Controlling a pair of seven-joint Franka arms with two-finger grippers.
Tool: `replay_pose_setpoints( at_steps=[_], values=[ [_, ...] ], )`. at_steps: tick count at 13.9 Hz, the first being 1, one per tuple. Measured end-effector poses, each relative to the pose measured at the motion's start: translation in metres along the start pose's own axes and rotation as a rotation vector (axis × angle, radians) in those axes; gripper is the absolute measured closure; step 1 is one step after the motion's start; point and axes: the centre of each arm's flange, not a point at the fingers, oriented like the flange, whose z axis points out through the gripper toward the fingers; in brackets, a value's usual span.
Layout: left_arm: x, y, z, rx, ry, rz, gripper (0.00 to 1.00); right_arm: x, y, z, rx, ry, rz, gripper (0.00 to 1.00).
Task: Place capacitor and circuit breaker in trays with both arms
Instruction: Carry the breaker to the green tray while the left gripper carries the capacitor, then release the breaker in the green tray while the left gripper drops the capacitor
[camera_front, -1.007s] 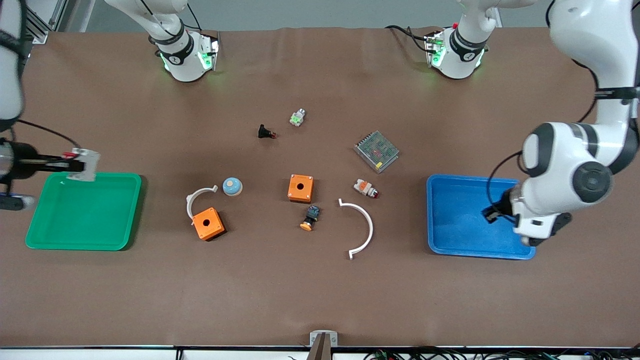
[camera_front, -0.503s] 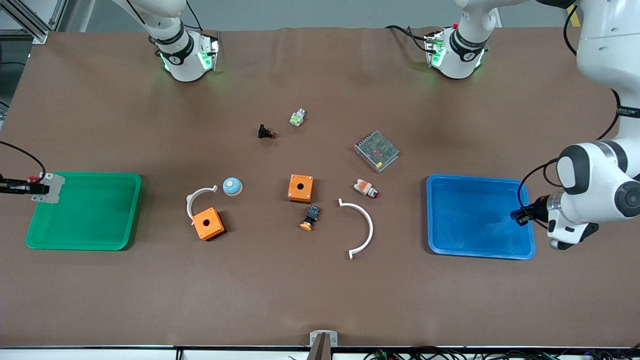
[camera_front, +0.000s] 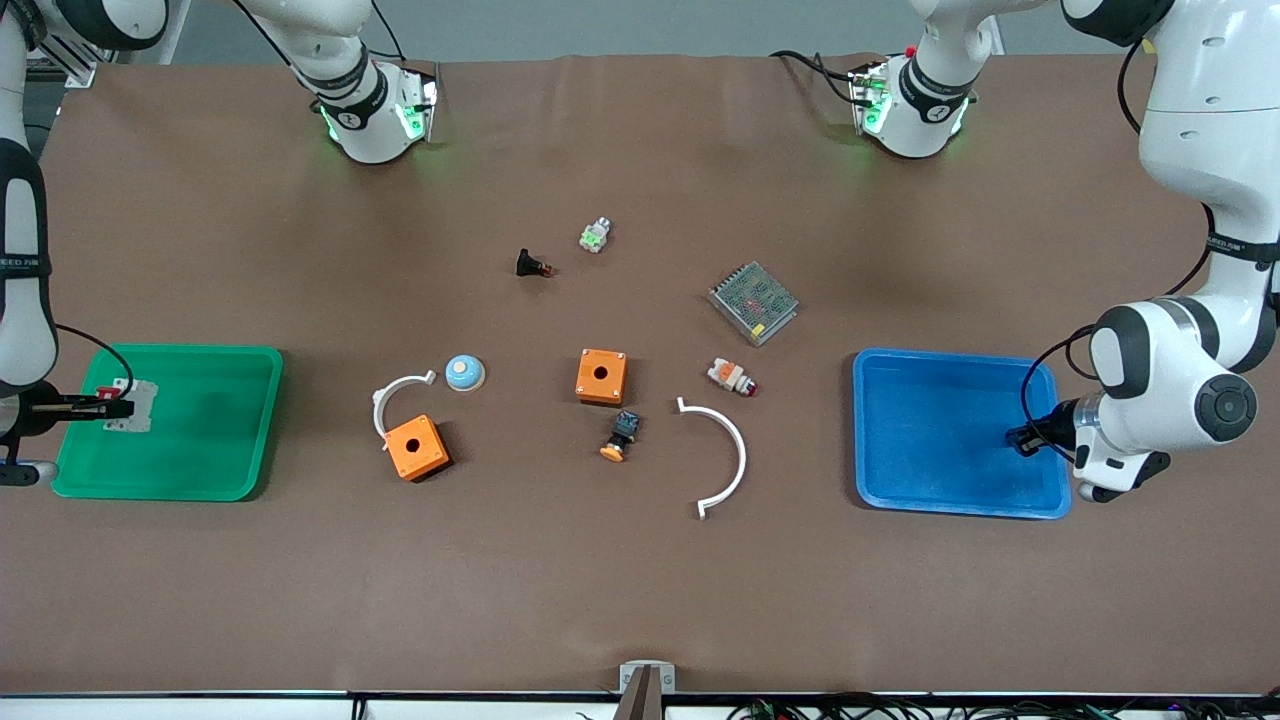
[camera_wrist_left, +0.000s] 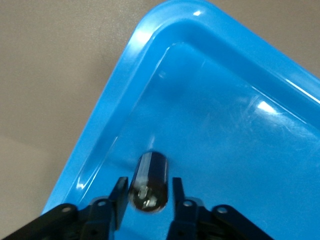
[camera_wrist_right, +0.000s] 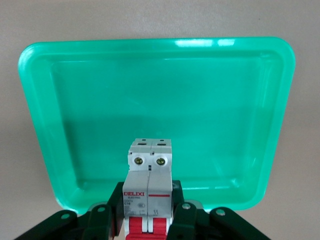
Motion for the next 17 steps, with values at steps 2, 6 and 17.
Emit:
replay_pose_setpoints(
  at_steps=[2,6,17],
  values=[
    [0.000,0.004,-0.006,-0.005,0.009,0.005,0.30,0.006,0.006,0.011,-0.005,0.026,-0.017,0.60],
    [-0.003,0.015,-0.079,-0.040,0.097,0.023,0.00,0.017,0.013,0.043,-0.004,0.042,-0.029,0.60],
    [-0.110,0.025,-0.371,-0.044,0.204,0.252,0.00,0.020,0.020,0.083,0.010,0.038,0.006,0.60]
  ],
)
